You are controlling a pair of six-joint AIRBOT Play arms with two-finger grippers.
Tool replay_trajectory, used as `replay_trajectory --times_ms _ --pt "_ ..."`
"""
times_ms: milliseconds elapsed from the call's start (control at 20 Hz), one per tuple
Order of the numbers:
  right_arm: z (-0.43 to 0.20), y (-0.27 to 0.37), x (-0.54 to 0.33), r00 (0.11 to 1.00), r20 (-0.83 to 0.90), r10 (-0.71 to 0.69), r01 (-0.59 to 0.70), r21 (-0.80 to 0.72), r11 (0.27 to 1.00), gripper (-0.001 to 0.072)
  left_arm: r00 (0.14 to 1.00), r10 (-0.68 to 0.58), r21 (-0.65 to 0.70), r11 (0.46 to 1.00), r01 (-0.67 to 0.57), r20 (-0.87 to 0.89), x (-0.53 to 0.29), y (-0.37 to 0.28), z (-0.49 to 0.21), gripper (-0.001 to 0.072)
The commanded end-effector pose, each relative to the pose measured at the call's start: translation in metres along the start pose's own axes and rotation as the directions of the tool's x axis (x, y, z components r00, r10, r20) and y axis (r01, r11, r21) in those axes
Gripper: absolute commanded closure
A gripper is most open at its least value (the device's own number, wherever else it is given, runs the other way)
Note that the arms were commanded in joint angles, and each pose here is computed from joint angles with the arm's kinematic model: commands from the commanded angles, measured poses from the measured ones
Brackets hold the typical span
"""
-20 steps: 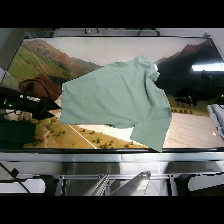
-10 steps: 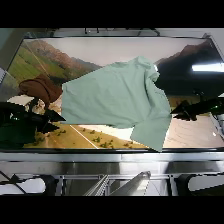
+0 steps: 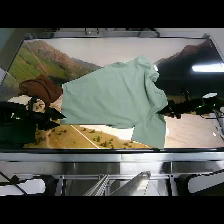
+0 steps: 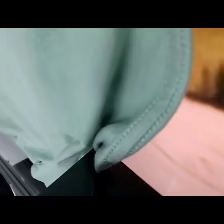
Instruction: Fold the shirts.
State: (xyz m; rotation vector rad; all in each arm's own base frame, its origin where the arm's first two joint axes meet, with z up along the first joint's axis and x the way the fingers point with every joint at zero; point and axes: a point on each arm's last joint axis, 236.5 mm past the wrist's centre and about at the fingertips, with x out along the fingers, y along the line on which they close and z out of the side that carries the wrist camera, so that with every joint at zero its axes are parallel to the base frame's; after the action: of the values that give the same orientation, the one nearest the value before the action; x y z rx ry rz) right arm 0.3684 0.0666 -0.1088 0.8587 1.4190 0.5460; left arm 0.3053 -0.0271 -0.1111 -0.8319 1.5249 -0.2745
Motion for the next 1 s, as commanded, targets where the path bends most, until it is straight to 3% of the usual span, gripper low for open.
replay_trajectory --times_ms 0,250,350,400,550,700,750,850,950 --pt "0.003 0.021 0.002 0.997 0.010 0.075 -0.075 -0.015 0.997 0.0694 0.987 0.085 0.038 0.995 -0.091 0.135 0.007 0.008 0.033 0.0006" --pt "0.002 0.021 0.002 0.997 0.007 0.078 -0.077 -0.021 0.997 0.0694 0.985 0.072 0.135 0.986 -0.094 0.159 0.035 -0.030 0.038 0.0047" --pt "0.000 0.023 0.002 0.996 -0.002 0.084 -0.084 -0.021 0.996 0.0694 0.987 0.061 0.191 0.977 -0.089 0.146 0.041 -0.046 0.038 0.0457" --pt "-0.001 0.024 0.002 0.996 -0.007 0.087 -0.088 -0.021 0.996 0.0694 0.988 0.056 0.207 0.974 -0.086 0.147 0.039 -0.052 0.041 0.0604" --pt "-0.006 0.029 0.001 0.994 -0.026 0.107 -0.108 -0.041 0.993 0.0694 0.989 0.026 0.239 0.969 -0.061 0.144 0.025 -0.068 0.048 0.0684" --pt "-0.009 0.075 -0.021 0.965 -0.026 0.262 -0.263 -0.137 0.955 0.0695 0.992 -0.080 0.321 0.946 0.045 0.096 -0.012 -0.112 0.042 0.0684" --pt "-0.006 0.105 -0.040 0.937 0.008 0.348 -0.340 -0.202 0.919 0.0695 0.982 -0.163 0.383 0.917 0.115 0.094 -0.035 -0.144 0.038 0.0684" --pt "-0.002 0.187 -0.106 0.818 0.088 0.568 -0.493 -0.399 0.773 0.0695 0.929 -0.357 0.561 0.790 0.246 0.096 -0.105 -0.224 0.015 0.0684" --pt "-0.034 0.282 -0.199 0.629 0.065 0.775 -0.543 -0.677 0.497 0.0694 0.868 -0.487 0.746 0.613 0.259 0.100 -0.186 -0.298 -0.029 0.0684"
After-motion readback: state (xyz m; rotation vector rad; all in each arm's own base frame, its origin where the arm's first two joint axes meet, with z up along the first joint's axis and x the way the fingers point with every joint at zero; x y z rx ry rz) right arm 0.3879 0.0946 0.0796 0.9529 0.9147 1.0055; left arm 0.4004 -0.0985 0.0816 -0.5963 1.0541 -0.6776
